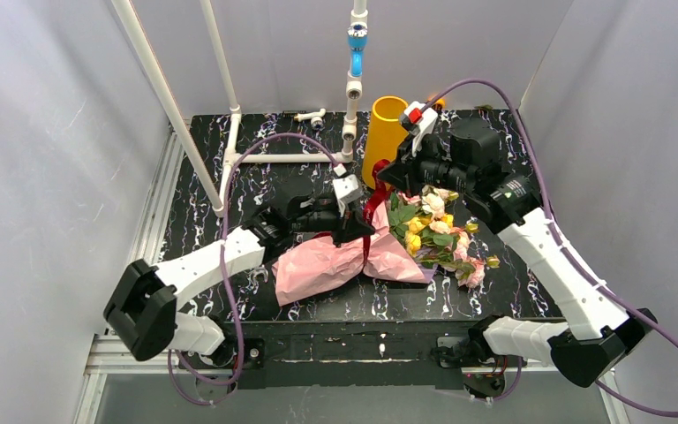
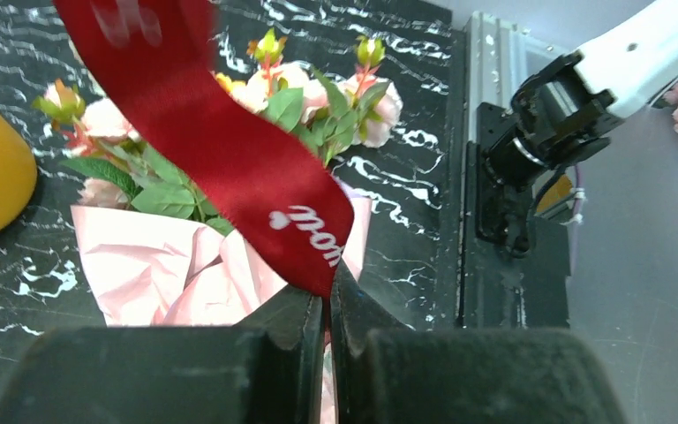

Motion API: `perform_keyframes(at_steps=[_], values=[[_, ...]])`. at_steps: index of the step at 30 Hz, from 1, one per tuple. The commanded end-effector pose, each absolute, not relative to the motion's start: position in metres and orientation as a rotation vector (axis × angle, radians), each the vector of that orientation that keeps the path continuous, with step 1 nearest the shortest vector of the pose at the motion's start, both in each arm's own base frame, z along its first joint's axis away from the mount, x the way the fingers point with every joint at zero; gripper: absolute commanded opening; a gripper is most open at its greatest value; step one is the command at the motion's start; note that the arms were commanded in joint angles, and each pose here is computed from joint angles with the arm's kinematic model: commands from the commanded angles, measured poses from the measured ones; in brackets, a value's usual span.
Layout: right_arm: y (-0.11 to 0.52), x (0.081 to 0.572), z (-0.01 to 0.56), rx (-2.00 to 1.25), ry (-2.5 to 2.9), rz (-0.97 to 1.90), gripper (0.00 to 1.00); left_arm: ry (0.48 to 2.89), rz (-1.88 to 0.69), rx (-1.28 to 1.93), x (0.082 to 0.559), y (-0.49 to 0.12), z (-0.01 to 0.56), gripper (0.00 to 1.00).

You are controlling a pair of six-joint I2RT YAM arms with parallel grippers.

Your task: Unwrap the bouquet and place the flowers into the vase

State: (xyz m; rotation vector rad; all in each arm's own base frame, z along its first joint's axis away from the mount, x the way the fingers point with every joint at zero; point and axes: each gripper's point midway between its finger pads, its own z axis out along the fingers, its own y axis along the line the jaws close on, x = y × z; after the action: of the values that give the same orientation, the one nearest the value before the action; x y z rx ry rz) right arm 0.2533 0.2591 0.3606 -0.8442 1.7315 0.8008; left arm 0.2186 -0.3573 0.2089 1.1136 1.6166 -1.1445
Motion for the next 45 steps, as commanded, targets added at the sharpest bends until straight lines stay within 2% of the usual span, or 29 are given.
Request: perform_keyframes(at_steps=[1,3,7,9,10,11,13,19,27,34,39,43,45], values=[[0.251,0.251,0.327,-0.838,1.833,0.777,0.01,1.448,-1.15,1.15,0.197,-0.346,0.268,0.0],[0.246,0.246,0.307,-0.872,1.863,0.758,0.08,1.432,-1.141,1.145,0.195,-0.342,0.278,0.0],[0.232,0.225,0.273,-0.979,1.916,0.725,0.33,1.433,-1.109,1.156,0.195,-0.338,0.291,0.0],[0.223,0.211,0.262,-1.025,1.927,0.711,0.51,1.423,-1.116,1.19,0.193,-0.339,0.303,0.0],[0.218,0.205,0.256,-1.042,1.928,0.704,0.66,1.429,-1.116,1.209,0.192,-0.339,0.307,0.0],[0.214,0.2,0.253,-1.058,1.922,0.698,0.75,1.436,-1.121,1.226,0.19,-0.34,0.312,0.0],[0.207,0.19,0.249,-1.086,1.896,0.682,0.83,1.457,-1.108,1.225,0.193,-0.337,0.32,0.0],[0.198,0.162,0.252,-1.092,1.828,0.737,0.87,1.418,-1.111,1.256,0.198,-0.341,0.351,0.0],[0.229,0.188,0.247,-1.02,1.773,0.834,0.87,1.366,-1.184,1.17,0.212,-0.35,0.408,0.0],[0.247,0.207,0.215,-0.985,1.771,0.875,0.81,1.369,-1.243,1.01,0.239,-0.347,0.449,0.0],[0.262,0.214,0.204,-0.986,1.788,0.911,0.73,1.381,-1.235,0.963,0.254,-0.341,0.456,0.0],[0.274,0.214,0.201,-0.94,1.805,0.988,0.72,1.396,-1.213,0.929,0.266,-0.335,0.457,0.0],[0.279,0.211,0.194,-0.952,1.827,1.004,0.68,1.403,-1.203,0.914,0.272,-0.331,0.457,0.0]])
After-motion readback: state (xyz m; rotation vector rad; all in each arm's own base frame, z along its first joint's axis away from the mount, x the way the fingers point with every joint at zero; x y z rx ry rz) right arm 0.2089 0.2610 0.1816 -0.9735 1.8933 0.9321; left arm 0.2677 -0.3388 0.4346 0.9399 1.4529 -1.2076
